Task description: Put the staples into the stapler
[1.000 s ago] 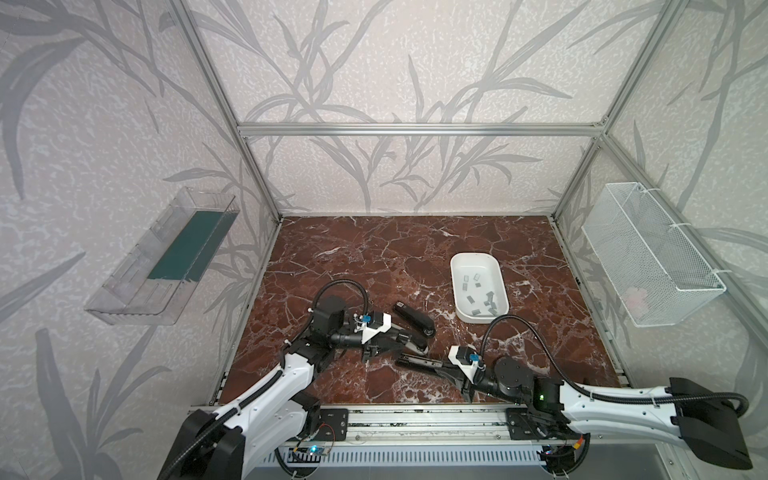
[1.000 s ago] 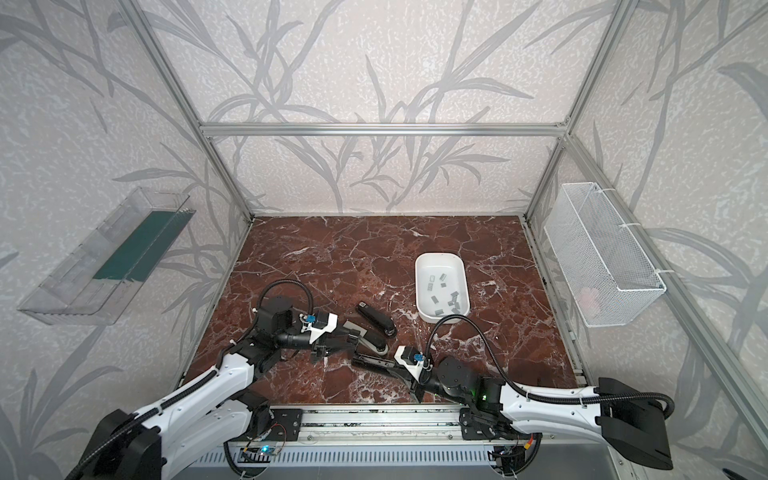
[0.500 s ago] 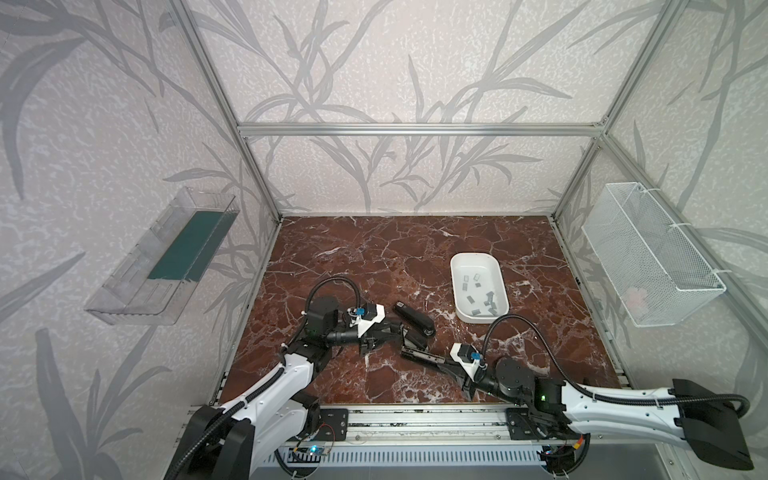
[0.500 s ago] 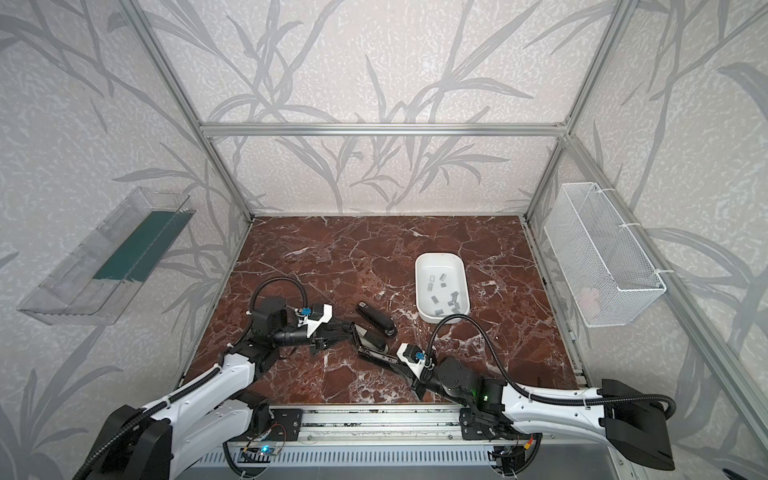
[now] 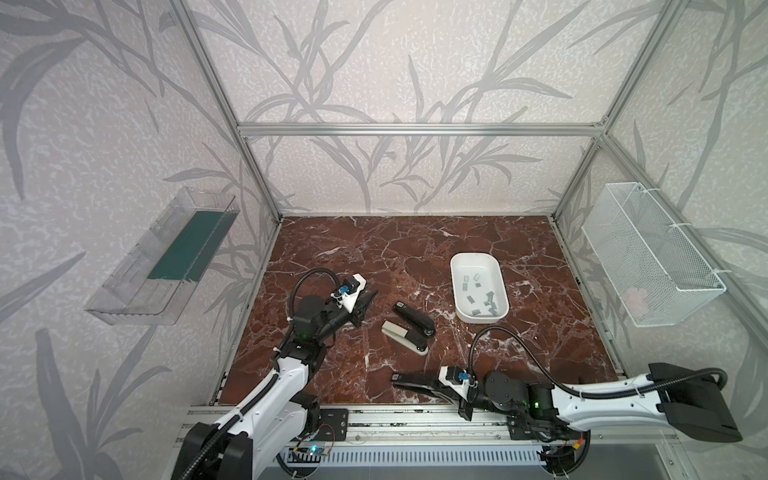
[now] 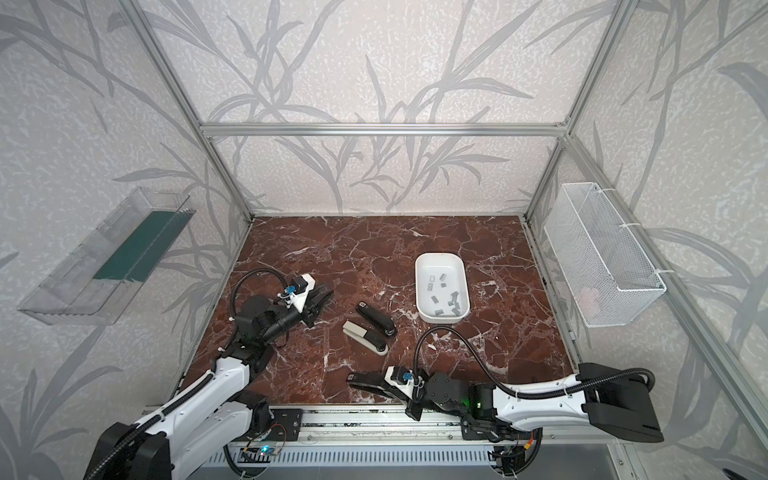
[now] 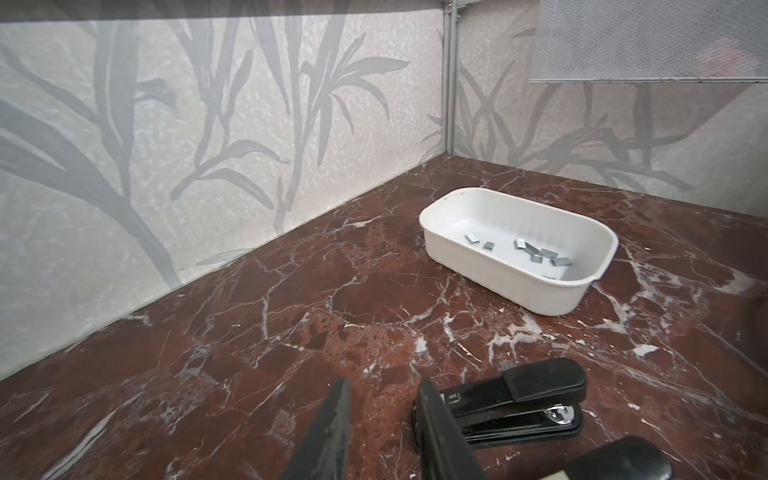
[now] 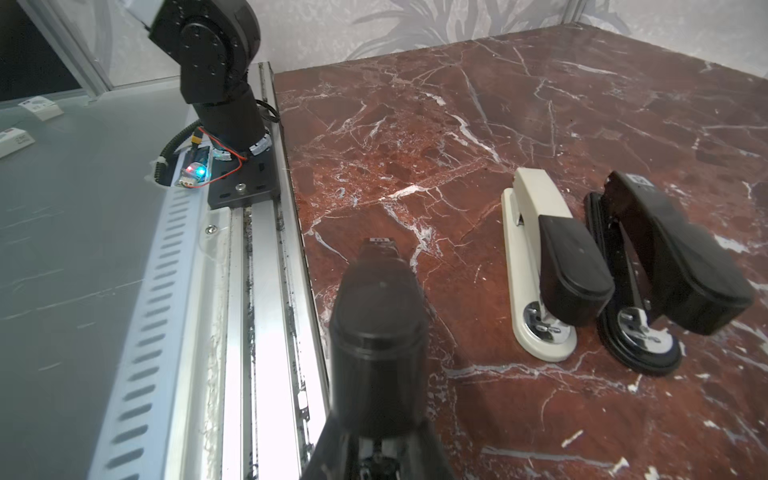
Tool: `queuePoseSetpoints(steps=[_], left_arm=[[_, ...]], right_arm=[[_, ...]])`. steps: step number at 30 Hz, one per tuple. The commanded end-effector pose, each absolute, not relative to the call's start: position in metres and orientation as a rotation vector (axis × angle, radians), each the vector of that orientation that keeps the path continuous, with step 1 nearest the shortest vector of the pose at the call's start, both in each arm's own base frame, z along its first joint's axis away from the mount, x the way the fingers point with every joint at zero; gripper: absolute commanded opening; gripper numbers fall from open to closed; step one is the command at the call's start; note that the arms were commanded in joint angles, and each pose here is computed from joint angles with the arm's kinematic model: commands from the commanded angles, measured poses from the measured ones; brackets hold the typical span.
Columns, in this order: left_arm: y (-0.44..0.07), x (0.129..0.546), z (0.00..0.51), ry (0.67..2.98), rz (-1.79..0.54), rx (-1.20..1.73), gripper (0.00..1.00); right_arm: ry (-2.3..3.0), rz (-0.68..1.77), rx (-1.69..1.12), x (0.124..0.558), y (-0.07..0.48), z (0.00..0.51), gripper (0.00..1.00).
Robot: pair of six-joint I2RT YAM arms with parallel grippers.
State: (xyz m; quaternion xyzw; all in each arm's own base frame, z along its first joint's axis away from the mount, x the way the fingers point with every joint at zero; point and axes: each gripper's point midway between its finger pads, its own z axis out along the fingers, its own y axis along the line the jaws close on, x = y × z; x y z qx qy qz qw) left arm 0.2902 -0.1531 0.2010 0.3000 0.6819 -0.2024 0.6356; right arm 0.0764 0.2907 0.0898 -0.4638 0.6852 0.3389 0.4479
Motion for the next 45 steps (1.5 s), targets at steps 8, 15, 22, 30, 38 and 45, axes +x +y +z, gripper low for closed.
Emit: queuePoseSetpoints(steps=[8, 15, 22, 30, 38, 45], left_arm=[[-0.209, 0.241, 0.199, 1.470, -0.285, 1.078, 0.43], [-0.265, 0.166, 0.157, 1.332, -0.349, 1.369, 0.52], [-0.303, 0.142, 0.146, 1.257, -0.378, 1.385, 0.51], [-0.332, 0.155, 0.131, 1.279, -0.254, 1.371, 0.52], [-0.328, 0.164, 0.148, 1.265, -0.216, 1.288, 0.51], [-0.335, 0.162, 0.150, 1.247, -0.229, 1.308, 0.51]], right_arm=[[1.841, 0.689, -0.741, 0.144, 0.270, 0.110, 0.00], [1.838, 0.709, -0.703, 0.142, 0.258, 0.112, 0.00], [1.857, 0.701, -0.694, 0.144, 0.261, 0.107, 0.00], [1.854, 0.725, -0.692, 0.142, 0.262, 0.109, 0.00], [1.848, 0.737, -0.697, 0.140, 0.261, 0.110, 0.00], [1.838, 0.758, -0.702, 0.139, 0.264, 0.113, 0.00]])
